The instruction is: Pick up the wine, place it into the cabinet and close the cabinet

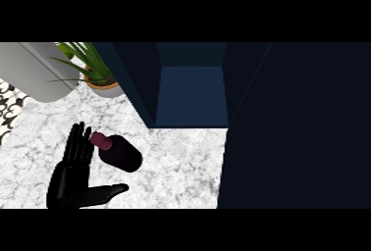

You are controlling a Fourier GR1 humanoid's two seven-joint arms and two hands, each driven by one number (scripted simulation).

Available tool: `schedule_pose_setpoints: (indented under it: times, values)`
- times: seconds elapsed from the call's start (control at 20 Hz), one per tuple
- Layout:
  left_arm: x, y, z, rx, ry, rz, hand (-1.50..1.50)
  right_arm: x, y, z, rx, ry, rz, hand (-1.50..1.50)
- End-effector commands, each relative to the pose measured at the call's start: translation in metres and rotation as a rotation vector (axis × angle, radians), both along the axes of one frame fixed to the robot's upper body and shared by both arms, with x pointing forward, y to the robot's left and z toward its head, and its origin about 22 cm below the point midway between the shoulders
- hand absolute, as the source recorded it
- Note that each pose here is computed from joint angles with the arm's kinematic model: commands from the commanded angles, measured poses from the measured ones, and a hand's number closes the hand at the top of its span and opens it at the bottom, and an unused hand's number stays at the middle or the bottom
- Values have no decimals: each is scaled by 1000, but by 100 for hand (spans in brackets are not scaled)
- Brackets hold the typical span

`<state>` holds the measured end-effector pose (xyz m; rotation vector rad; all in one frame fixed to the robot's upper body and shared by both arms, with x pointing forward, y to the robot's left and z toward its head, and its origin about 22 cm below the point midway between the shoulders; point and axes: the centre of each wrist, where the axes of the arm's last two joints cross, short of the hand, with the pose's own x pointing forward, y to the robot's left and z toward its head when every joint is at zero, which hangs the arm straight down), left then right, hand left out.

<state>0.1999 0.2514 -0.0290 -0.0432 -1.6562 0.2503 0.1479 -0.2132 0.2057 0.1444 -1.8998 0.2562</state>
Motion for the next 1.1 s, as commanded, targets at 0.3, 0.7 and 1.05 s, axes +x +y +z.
schedule_pose_setpoints:
  times: [0.3,0.7,1.05]
  values:
    - [17,-4,-26,-24,8,-12,-150,-31,-3,10,29,-43,34,-150]
    - [10,-6,-52,-25,-3,-31,-150,-15,4,14,33,-37,45,-150]
    - [20,-19,-72,-23,29,-23,-150,-24,3,22,26,-42,67,-150]
